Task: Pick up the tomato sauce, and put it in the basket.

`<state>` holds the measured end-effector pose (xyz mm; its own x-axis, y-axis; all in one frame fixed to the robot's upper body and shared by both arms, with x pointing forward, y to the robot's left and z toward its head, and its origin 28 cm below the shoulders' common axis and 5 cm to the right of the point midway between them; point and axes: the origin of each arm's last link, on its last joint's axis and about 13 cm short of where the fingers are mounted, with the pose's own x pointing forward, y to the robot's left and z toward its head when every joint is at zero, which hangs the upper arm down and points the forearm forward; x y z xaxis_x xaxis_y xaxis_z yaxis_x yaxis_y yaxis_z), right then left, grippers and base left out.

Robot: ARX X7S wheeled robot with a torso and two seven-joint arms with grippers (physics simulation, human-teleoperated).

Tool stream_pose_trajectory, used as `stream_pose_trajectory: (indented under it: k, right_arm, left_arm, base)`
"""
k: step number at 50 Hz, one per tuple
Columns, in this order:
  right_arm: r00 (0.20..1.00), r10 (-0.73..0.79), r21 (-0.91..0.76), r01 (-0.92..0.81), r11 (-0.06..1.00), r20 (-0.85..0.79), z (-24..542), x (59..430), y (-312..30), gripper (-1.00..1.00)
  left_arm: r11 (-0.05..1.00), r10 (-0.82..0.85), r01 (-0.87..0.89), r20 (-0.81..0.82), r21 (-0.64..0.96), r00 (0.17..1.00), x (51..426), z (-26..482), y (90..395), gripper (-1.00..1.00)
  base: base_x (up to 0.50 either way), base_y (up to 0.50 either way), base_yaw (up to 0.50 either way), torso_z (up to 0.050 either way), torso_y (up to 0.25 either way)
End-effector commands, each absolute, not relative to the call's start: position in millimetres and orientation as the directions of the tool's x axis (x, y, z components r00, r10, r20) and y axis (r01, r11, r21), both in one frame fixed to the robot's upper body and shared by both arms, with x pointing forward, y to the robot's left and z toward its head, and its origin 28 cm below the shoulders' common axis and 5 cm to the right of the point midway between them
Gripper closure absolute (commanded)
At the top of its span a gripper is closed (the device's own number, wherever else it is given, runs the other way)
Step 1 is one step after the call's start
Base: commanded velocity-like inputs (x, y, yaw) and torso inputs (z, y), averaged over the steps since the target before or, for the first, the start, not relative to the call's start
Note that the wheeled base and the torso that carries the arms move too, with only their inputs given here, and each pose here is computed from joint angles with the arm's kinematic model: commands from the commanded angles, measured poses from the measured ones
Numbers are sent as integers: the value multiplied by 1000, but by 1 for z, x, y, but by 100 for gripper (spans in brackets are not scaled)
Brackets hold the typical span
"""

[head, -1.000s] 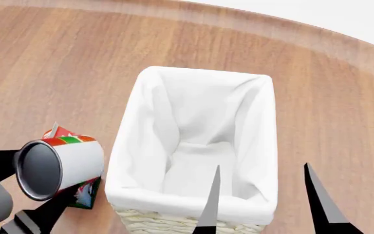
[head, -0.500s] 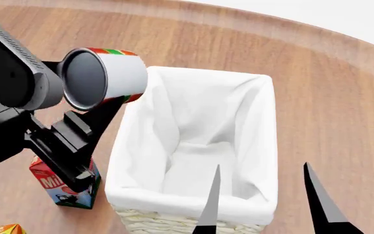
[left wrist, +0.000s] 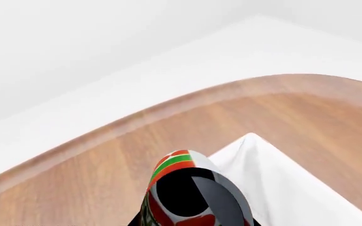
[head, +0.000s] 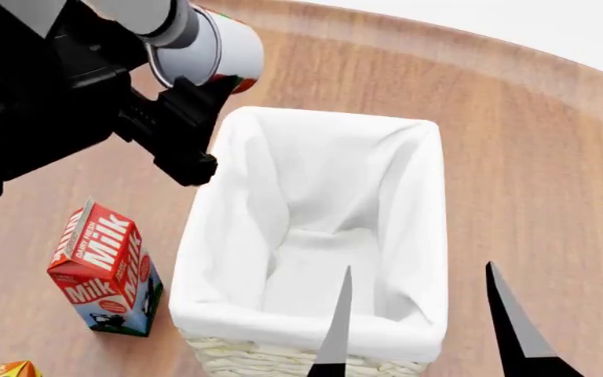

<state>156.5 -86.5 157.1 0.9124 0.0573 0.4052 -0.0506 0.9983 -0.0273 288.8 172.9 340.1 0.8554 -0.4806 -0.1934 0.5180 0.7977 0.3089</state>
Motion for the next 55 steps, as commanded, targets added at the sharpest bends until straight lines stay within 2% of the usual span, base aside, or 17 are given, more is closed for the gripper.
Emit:
stream_pose_trajectory:
  k: [1,10,11,16,18,28,39,45,55]
  right_arm:
    - [901,52,-22,-46,999,430,160,159,-87,-100]
    - [900,54,-23,-48,999,433,161,158,-87,-100]
    - [899,54,-24,-49,999,434,161,158,-87,-100]
    - [899,54,-24,-48,999,435,162,158,-87,-100]
    - [898,51,-23,-45,999,436,162,157,-88,-100]
    - [897,48,-21,-43,999,439,163,157,-89,-100]
    - [899,50,-22,-45,999,436,163,157,-89,-100]
    - [899,49,-22,-44,999,436,163,158,-89,-100]
    - [905,52,-42,-38,998,423,161,159,-89,-100]
  left_arm:
    - [785,-506,544,-202,297,839,311,345,159,100]
    - [803,-517,556,-214,213,829,323,351,152,100]
    - [787,-549,591,-234,179,802,320,353,148,100]
    - [764,-578,628,-275,151,769,322,352,139,100]
    - [773,-567,614,-262,158,781,325,353,137,100]
    - [732,-594,661,-321,166,738,340,361,128,100]
    - [638,-638,742,-397,206,659,352,363,113,100]
    - [613,-620,744,-422,267,662,359,361,108,100]
    - [570,-649,787,-459,234,607,362,361,102,100]
  base:
    - [0,0,0,0,0]
    - [0,0,0,0,0]
    - [0,0,0,0,0]
    - [0,0,0,0,0]
    - [0,0,0,0,0]
    - [0,0,0,0,0]
    - [0,0,0,0,1]
    - [0,0,0,0,0]
    - [0,0,0,0,0]
